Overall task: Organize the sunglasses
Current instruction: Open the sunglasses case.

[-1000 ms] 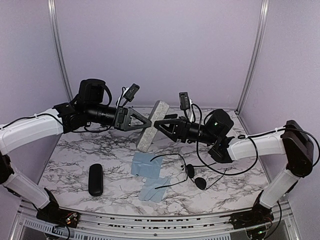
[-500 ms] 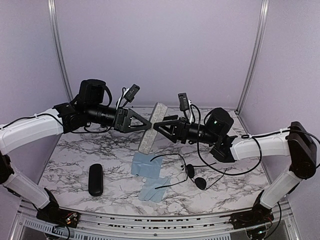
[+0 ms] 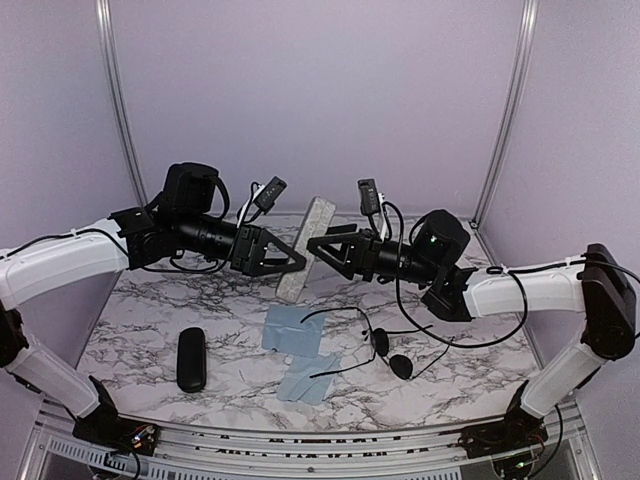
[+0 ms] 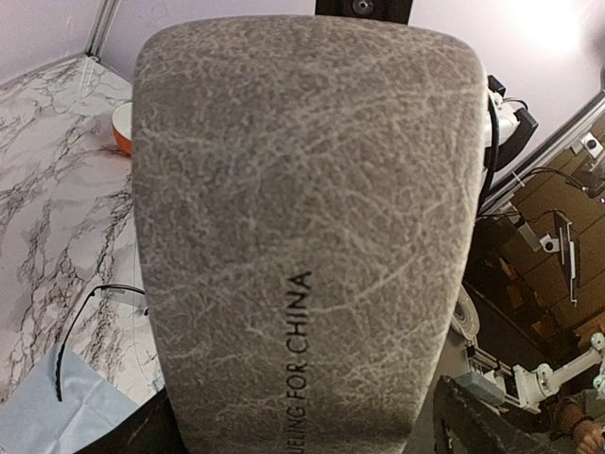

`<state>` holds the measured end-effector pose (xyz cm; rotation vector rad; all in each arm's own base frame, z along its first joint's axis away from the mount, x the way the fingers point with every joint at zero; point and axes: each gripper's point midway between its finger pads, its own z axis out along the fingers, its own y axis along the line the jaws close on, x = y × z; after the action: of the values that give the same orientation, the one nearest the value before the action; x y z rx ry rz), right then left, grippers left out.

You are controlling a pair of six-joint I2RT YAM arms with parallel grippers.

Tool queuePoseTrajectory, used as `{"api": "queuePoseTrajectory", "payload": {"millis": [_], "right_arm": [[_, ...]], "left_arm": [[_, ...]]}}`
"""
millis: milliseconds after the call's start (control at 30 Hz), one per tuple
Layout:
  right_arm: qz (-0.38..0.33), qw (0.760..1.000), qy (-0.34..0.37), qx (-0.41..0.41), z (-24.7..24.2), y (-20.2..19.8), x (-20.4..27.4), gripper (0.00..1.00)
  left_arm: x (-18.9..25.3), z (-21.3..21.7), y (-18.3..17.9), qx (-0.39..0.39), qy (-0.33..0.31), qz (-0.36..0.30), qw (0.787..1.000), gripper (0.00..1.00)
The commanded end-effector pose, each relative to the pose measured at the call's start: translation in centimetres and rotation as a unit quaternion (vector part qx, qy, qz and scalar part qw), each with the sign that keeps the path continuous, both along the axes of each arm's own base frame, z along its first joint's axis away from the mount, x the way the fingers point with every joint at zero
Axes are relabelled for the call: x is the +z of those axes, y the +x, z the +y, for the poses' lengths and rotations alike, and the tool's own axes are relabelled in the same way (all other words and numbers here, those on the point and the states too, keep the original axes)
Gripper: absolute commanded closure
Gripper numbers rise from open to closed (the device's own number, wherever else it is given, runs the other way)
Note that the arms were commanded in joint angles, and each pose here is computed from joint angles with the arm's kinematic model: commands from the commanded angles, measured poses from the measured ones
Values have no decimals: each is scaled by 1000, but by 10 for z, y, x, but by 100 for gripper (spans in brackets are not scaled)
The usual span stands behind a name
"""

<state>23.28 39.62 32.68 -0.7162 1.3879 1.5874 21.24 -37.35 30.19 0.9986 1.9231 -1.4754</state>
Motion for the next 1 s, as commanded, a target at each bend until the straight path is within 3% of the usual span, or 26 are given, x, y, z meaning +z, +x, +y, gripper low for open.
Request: {"api": "queuePoseTrajectory", "payload": {"millis": [0,200,367,967], "right_arm": [[-29,999,42,-2,-6,-6,37,50],[-37,999,33,3,-6,-10,32,50],[-55,997,35,28,-11,-15,27,51],[-97,988,19,118,-7,-37,17,51]], "left_arm": [[3,-1,-4,-11,2,-5,1000,20],[8,-1,-8,-20,-4,-4,1000,33],[16,-2,-17,-48,-21,4,999,37],[35,1,-45,-110,-62,11,992,40]]}}
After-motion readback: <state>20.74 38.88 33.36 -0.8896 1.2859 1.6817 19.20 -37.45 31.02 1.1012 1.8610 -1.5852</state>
